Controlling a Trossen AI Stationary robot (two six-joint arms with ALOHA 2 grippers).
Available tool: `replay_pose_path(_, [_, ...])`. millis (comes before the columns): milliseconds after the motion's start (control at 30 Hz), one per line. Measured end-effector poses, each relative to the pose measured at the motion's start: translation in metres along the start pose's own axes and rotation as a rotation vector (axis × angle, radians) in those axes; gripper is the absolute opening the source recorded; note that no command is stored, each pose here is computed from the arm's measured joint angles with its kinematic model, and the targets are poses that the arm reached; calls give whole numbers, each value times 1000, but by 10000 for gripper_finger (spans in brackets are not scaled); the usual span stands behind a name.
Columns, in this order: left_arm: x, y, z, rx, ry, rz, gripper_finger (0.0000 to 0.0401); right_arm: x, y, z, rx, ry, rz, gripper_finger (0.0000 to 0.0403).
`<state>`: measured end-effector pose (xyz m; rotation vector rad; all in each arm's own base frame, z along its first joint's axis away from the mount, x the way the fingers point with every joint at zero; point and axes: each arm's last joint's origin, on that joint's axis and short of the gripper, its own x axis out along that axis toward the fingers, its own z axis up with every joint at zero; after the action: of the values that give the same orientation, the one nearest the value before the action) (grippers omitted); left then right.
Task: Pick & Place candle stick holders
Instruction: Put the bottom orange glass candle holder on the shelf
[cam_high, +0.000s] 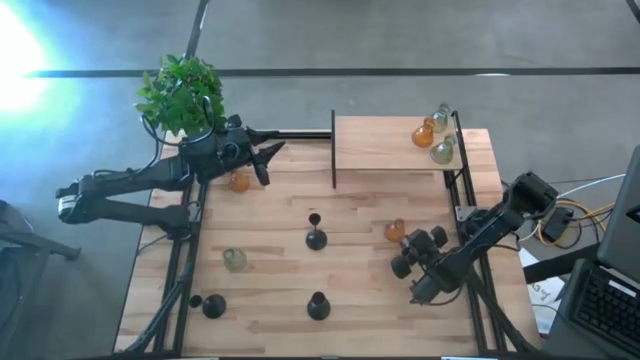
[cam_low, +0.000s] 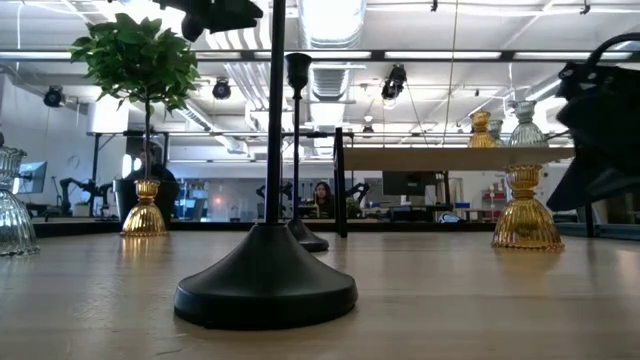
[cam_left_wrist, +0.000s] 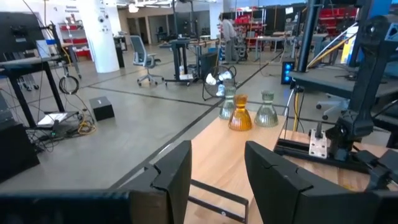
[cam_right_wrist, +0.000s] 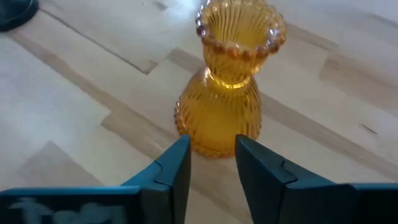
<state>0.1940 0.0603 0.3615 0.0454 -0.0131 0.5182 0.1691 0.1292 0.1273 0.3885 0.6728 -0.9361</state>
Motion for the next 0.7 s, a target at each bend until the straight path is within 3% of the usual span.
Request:
replay_pose_path(367, [0,0,0,9,0,1,154,6,2,8,-8,-32,-13,212])
replay_pose_path(700, [0,0,0,29,0,1,154,20,5,9,-14,-55,-61,225])
